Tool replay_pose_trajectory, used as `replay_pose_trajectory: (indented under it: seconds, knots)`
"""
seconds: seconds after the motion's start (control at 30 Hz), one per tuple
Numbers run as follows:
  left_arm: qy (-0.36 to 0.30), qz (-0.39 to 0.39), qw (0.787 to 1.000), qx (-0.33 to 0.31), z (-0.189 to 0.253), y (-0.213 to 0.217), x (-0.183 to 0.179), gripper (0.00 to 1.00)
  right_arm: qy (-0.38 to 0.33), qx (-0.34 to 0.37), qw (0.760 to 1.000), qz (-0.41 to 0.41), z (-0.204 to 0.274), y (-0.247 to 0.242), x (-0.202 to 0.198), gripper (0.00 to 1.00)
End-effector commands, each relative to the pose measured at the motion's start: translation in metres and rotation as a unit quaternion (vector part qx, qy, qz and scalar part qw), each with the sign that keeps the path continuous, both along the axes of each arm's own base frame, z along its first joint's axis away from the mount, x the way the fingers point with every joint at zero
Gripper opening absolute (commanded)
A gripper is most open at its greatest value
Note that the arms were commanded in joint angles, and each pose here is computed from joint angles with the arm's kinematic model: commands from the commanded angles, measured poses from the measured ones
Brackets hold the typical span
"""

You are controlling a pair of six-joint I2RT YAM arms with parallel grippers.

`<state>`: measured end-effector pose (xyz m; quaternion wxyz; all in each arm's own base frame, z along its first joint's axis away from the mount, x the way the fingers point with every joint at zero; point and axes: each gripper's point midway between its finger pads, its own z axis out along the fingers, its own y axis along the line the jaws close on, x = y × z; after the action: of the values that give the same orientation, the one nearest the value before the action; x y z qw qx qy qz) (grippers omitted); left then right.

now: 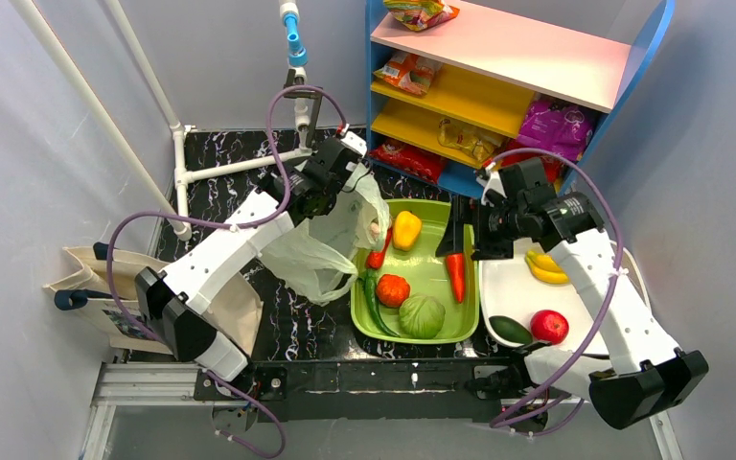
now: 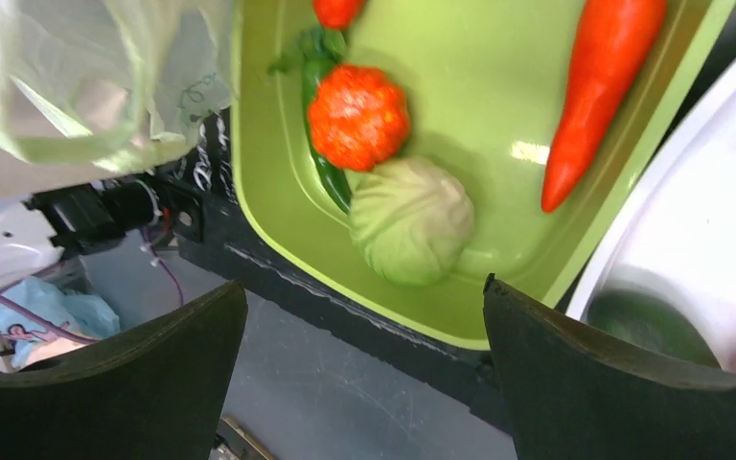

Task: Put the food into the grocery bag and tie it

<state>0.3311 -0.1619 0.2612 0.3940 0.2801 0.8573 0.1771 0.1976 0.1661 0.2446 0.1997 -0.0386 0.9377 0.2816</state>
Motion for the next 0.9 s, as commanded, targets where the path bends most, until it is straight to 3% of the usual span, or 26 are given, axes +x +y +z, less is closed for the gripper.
replay_pose_trajectory:
  seconds: [0.0, 0.3, 0.53, 0.87]
  knots:
    - [0.067, 0.062, 0.995, -0.046, -0.005, 0.009, -0.034, 0.0, 0.028, -0.031, 0.999, 0.007, -0.023, -0.01, -0.028, 1.0]
    - [0.138, 0.101, 0.983, -0.068, -0.011, 0.012, -0.066, 0.0, 0.065, -0.003, 0.998, -0.002, -0.071, 0.0, -0.05, 1.0]
    - [0.222, 0.108, 0.966, -0.071, -0.046, 0.015, -0.102, 0.0, 0.098, 0.018, 0.995, 0.007, -0.104, 0.012, -0.06, 1.0]
    - [0.254, 0.109, 0.951, -0.139, -0.059, 0.002, -0.123, 0.0, 0.118, 0.012, 0.993, 0.001, -0.14, 0.023, -0.056, 1.0]
